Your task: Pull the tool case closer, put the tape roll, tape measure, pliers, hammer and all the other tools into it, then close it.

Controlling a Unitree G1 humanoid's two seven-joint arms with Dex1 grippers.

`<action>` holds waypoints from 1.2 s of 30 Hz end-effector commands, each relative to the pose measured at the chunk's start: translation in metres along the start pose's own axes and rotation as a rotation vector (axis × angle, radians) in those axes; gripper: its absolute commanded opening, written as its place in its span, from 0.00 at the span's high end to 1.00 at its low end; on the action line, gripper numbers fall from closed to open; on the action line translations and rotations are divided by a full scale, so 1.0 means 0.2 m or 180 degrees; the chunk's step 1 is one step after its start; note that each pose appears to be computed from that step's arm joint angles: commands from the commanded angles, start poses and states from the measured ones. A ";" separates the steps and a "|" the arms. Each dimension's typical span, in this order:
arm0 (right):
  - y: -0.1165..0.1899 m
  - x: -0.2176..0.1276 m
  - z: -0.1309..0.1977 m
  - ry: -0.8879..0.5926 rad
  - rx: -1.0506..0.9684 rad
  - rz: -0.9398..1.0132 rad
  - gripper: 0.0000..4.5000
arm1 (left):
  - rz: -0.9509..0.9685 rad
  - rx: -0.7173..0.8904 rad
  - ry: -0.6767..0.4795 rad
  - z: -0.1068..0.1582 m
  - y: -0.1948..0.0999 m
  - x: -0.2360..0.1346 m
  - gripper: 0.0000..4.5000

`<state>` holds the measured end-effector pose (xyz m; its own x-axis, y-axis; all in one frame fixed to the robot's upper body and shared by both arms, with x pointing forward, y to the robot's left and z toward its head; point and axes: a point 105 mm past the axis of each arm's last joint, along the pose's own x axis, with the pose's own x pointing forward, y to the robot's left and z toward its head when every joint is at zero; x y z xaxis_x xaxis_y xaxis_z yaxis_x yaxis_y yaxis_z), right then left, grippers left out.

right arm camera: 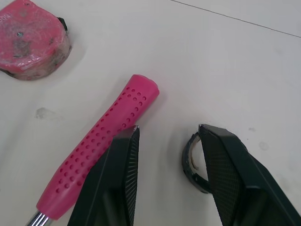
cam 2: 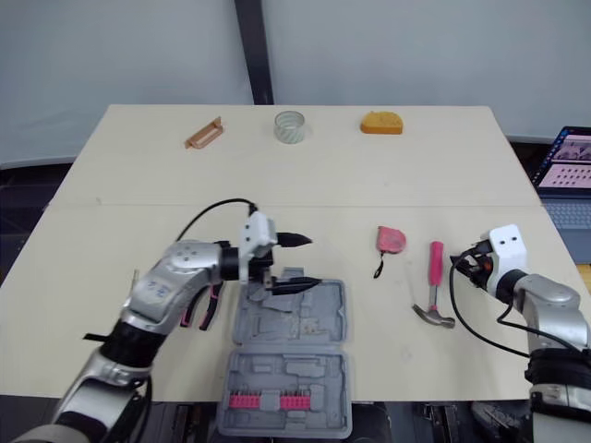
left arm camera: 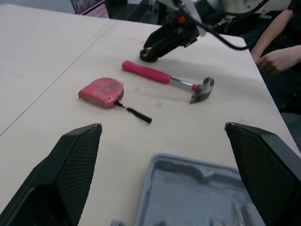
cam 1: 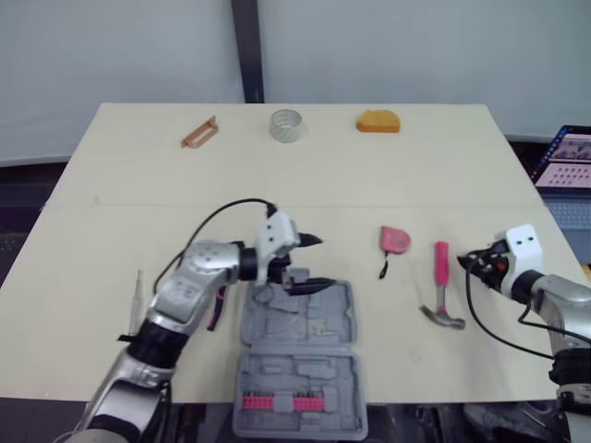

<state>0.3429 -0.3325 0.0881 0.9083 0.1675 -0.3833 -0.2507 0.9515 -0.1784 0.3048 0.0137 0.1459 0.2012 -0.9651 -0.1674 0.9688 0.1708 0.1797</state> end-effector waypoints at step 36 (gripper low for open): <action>-0.07 0.04 -0.04 0.0201 -0.0090 -0.0221 0.99 | -0.0039 0.0341 -0.0162 0.09 -0.02 0.14 0.00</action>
<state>0.3481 -0.3436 0.0721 0.8866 0.0988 -0.4519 -0.2115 0.9554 -0.2059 0.3084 -0.0127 0.1506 0.1972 -0.9705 -0.1390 0.9555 0.1585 0.2488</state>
